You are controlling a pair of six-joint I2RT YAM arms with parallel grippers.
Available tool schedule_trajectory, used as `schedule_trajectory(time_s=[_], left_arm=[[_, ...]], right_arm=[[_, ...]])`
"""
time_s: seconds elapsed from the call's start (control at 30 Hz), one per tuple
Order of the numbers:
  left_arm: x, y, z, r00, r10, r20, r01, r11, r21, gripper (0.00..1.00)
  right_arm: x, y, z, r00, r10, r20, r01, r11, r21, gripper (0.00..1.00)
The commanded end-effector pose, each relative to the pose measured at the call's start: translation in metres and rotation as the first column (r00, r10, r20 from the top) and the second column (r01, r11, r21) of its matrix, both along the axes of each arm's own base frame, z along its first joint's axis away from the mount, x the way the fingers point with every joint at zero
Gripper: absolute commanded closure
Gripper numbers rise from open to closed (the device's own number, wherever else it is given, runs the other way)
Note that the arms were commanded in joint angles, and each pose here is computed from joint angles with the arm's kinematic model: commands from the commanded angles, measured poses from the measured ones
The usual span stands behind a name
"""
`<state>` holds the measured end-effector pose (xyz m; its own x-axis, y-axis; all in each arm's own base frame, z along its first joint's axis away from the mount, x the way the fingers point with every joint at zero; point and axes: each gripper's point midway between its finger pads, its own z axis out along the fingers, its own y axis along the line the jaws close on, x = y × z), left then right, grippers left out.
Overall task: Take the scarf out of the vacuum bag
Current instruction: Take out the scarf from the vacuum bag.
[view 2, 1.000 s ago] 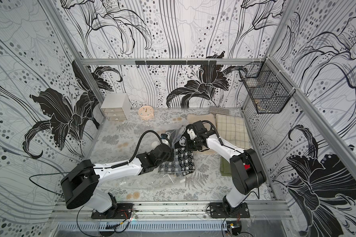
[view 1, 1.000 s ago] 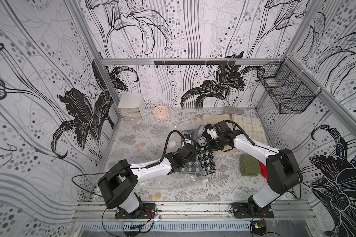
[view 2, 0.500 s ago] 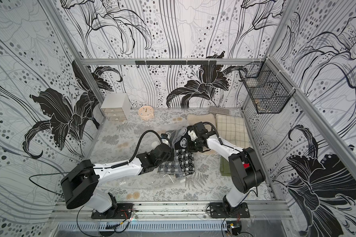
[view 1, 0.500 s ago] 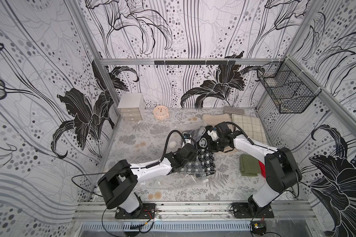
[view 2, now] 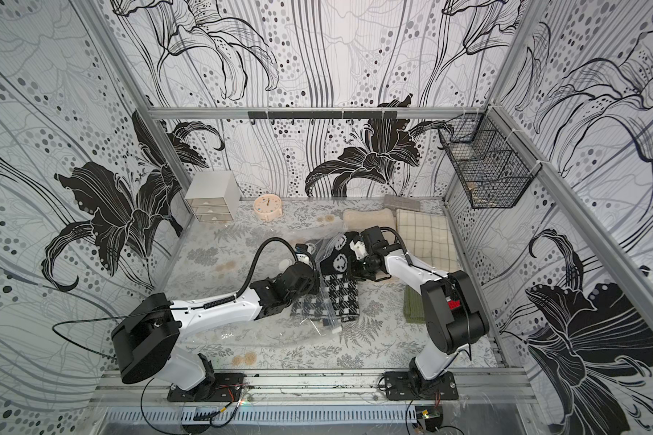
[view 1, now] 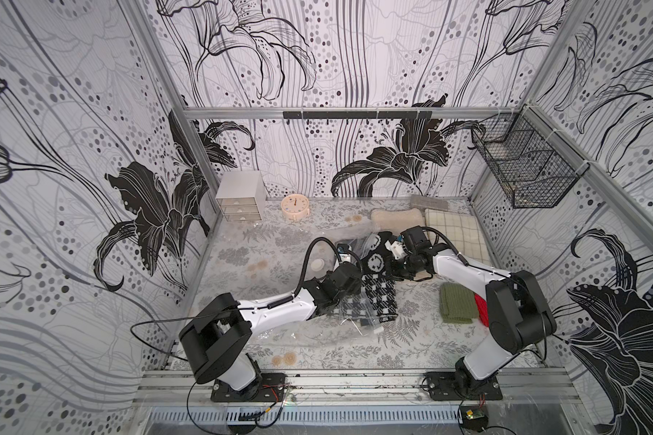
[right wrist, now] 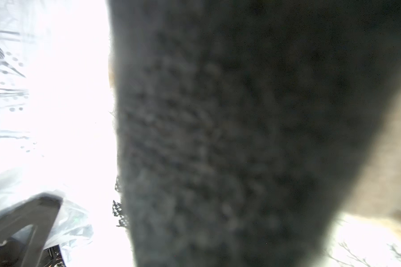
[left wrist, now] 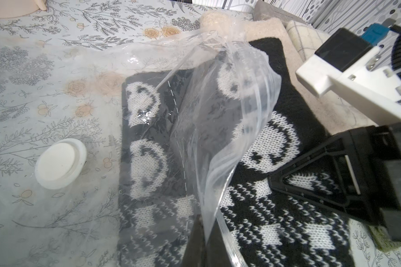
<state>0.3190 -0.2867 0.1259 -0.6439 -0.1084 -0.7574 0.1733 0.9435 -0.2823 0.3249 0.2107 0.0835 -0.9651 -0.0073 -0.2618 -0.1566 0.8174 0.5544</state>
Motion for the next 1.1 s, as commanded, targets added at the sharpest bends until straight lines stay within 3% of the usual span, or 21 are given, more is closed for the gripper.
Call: schedule_trajectory(time_s=[0.0,0.4,0.83,1.07], left_arm=[[0.010,0.000,0.023,0.998,0.025,0.054,-0.023,0.999,-0.026,1.00],[0.015,0.003,0.025,0.996,0.063,0.058,-0.062,0.998,-0.018,1.00],[0.015,-0.014,0.054,0.995,0.003,0.096,0.003,0.999,-0.053,1.00],[0.013,-0.004,0.055,0.994,0.033,0.102,-0.029,0.999,-0.038,1.00]], right_arm=[[-0.001,-0.001,0.006,1.000,0.009,0.023,-0.010,1.000,0.023,1.00],[-0.004,0.000,-0.003,1.000,-0.012,0.010,0.012,0.999,0.041,1.00],[-0.002,0.035,-0.025,1.000,0.009,-0.006,-0.008,0.999,0.041,1.00],[-0.005,0.051,-0.038,0.999,0.031,-0.025,-0.030,0.999,0.036,1.00]])
